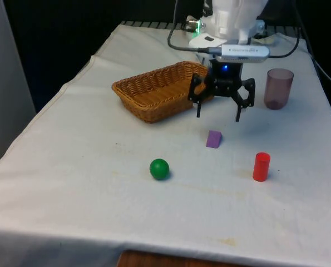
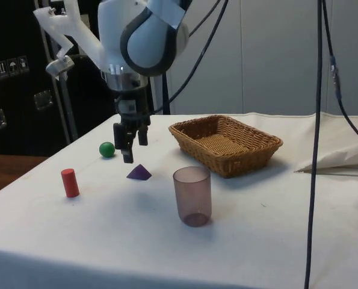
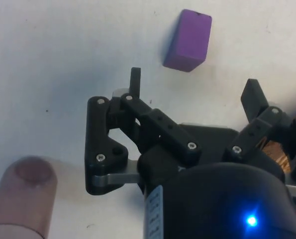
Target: Pick up the triangular block and place it into the basket.
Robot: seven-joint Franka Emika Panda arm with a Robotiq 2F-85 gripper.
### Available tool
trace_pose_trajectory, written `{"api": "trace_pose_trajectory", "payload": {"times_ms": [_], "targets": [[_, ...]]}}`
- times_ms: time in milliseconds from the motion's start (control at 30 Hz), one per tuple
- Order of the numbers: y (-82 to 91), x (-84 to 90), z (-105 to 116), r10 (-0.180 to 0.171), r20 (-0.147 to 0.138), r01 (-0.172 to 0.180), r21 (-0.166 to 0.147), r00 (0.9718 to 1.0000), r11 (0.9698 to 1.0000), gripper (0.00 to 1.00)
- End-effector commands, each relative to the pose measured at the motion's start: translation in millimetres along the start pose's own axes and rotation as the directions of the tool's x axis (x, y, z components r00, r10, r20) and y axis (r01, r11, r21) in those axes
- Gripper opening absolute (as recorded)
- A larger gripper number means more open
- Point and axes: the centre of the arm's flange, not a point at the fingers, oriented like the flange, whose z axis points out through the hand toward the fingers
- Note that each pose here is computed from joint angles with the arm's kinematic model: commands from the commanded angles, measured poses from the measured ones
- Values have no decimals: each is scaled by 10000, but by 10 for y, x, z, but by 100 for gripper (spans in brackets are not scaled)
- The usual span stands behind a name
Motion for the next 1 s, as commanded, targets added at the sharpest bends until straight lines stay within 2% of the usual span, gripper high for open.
{"api": "trace_pose_trajectory", "payload": {"times_ms": [0,33,67,100,300,333,367,567,600,633,667,867,933,967], "targets": [[4,-4,45,76,-84,-75,177,9999,9998,100],[-1,-5,65,95,-93,-93,221,9999,9997,100],[6,-3,39,65,-9,-65,50,10000,10000,100],[7,-6,97,146,-99,-143,283,9998,9995,100],[43,-13,203,245,-171,-236,522,9996,9984,100],[53,-15,194,243,-76,-240,356,9997,9991,100],[57,-15,218,271,-172,-261,551,9995,9981,100],[86,-25,308,335,-193,-320,720,9993,9969,100],[93,-25,322,346,-184,-332,741,9992,9967,100],[104,-35,316,346,-88,-340,590,9994,9977,100],[101,-25,335,368,-186,-353,760,9991,9965,100],[140,-1,408,412,-220,-393,799,9989,9960,100],[152,-10,411,421,-140,-411,680,9990,9968,95],[150,10,429,430,-213,-412,795,9988,9960,91]]}}
